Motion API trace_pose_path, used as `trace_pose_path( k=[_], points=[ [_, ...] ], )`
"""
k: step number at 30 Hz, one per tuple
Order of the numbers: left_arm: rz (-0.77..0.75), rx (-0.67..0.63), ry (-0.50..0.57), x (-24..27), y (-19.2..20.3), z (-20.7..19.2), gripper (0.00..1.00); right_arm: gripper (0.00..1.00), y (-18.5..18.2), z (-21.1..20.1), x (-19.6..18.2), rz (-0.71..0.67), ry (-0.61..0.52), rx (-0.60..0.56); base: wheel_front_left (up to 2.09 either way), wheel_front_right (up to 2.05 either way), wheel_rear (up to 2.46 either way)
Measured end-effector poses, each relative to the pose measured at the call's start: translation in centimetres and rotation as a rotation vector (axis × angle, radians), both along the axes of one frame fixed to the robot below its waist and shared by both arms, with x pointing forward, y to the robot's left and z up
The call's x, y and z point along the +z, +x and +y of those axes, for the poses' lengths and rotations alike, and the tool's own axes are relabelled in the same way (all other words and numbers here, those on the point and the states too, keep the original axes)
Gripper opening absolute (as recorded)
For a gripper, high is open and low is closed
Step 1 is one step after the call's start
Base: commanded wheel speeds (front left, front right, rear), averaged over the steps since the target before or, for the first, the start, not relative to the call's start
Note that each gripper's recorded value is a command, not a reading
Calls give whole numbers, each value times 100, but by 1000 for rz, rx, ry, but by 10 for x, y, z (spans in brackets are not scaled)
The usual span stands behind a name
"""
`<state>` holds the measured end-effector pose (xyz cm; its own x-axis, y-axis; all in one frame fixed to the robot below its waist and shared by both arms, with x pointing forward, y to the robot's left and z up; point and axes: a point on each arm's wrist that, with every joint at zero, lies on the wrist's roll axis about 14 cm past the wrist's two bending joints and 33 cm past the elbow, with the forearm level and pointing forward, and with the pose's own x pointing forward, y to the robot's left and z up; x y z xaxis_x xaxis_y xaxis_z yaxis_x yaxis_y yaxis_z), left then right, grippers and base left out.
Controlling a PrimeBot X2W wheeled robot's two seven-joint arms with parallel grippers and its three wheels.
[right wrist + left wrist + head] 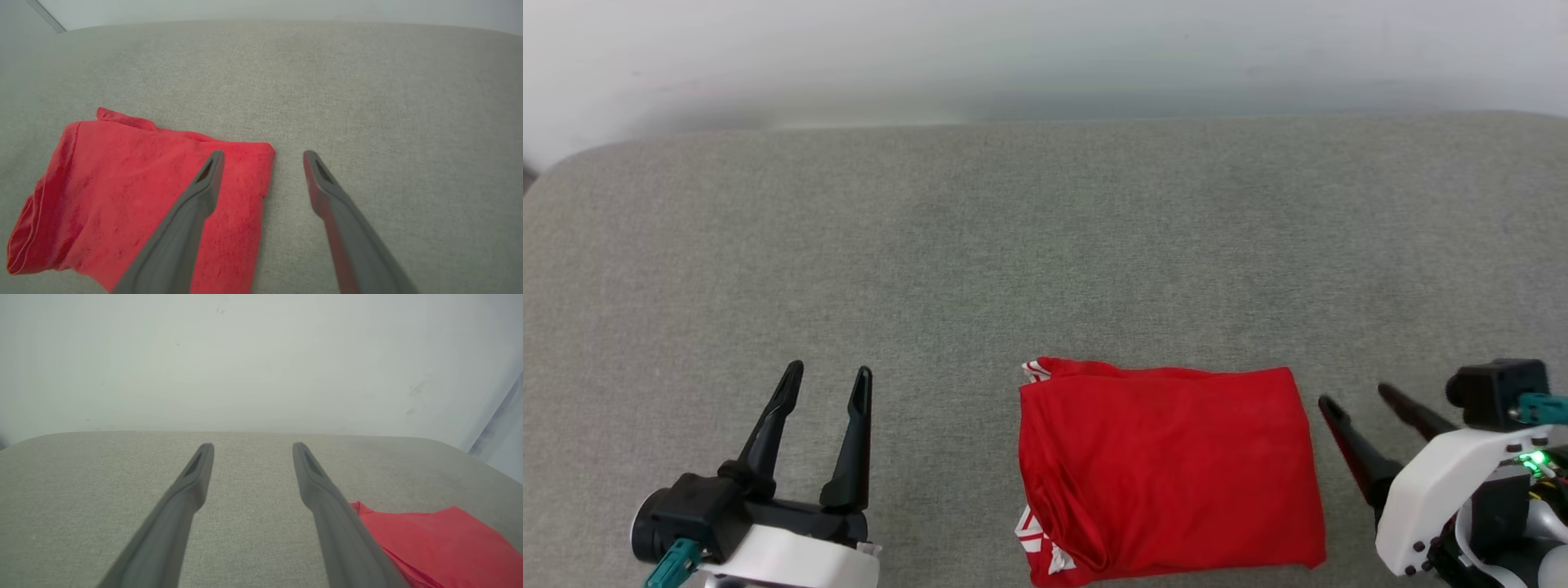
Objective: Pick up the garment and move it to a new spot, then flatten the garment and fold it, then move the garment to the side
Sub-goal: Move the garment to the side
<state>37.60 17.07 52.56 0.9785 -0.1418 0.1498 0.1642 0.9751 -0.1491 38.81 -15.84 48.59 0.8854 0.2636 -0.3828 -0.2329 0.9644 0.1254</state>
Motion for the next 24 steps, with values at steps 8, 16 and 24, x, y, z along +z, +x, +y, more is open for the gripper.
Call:
trace_pose_path(
  k=[8,16,24],
  points=[
    [22,9,4,-7,4,3,100,100,-17,10,-50,348,-40,58,0,0,0],
    [54,47,5,-16,2,15,100,100,-27,32,-100,555,-57,113,0,0,0],
    [68,65,10,-21,3,21,100,45,-29,47,-125,613,-82,164,0,0,0]
  ],
)
